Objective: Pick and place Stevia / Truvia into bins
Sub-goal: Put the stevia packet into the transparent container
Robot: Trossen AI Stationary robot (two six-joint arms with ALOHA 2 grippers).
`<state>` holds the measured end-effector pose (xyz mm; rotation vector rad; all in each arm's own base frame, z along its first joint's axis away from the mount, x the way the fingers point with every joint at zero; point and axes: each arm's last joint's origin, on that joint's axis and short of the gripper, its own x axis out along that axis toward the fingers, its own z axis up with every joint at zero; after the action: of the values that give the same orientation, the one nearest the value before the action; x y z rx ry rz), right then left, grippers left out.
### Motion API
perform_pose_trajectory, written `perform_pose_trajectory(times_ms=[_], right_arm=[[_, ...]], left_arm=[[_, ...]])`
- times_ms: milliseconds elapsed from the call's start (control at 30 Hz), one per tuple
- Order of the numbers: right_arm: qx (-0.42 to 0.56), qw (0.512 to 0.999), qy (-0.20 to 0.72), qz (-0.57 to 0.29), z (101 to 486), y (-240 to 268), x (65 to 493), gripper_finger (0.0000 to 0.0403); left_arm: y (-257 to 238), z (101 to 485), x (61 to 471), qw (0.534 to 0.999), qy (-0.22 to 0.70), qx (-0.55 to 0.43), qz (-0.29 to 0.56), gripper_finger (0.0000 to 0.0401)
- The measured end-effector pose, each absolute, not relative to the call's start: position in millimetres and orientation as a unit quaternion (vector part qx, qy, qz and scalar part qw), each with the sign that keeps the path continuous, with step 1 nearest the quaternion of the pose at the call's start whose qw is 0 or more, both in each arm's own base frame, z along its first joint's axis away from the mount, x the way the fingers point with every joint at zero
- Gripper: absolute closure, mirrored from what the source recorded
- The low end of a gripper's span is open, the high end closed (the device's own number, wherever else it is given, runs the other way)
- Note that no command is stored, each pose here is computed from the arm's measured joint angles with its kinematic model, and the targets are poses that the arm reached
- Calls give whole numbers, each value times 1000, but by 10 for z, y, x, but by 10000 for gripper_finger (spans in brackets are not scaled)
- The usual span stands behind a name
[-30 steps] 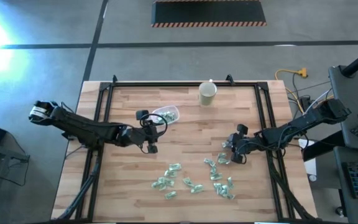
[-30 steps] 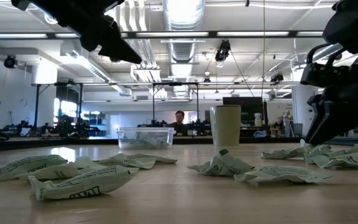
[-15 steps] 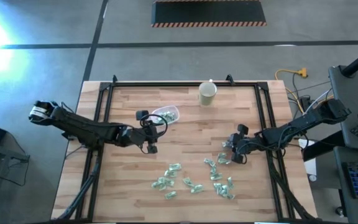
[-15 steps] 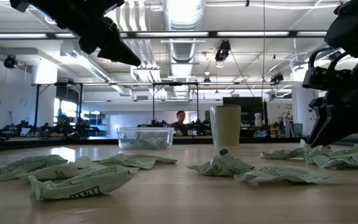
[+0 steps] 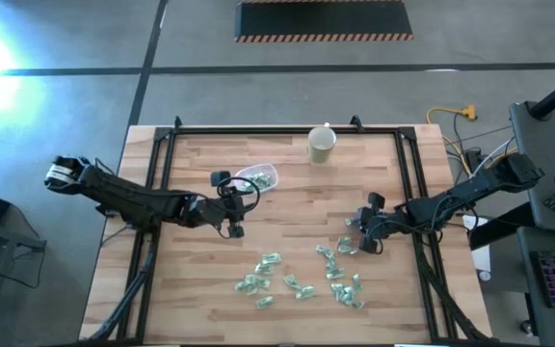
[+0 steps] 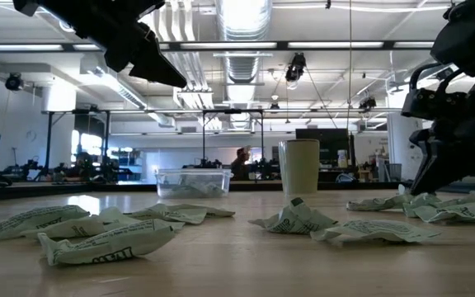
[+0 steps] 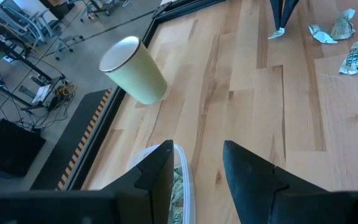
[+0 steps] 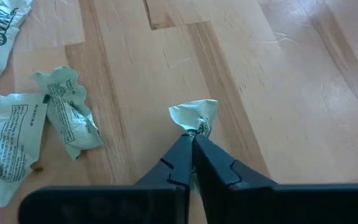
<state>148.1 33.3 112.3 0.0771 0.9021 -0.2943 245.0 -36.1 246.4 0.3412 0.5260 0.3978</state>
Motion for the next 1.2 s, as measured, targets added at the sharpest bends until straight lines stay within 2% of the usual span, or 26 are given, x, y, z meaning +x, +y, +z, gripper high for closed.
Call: perform_pose_trajectory(times_ms=[367,600,800,1000,1200], right_arm=[[6,913,393,-111,1412,398,1697,394],[-57,956,271,-102,1768,458,1967,394],[-100,968,195,-125,1923,400,2242,394],[-105,955,230,-156,1842,133,2668,394],[-98,948,263,-151,1733,-202,3182,394]], left_arm=[[-361,2464,2450,932,257,167,194,278],[-361,2464,2450,932,257,167,194,278],[-365,2458,2440,929,263,174,192,278],[-441,2470,2278,921,295,193,167,278],[-515,2527,1983,924,317,146,156,278]])
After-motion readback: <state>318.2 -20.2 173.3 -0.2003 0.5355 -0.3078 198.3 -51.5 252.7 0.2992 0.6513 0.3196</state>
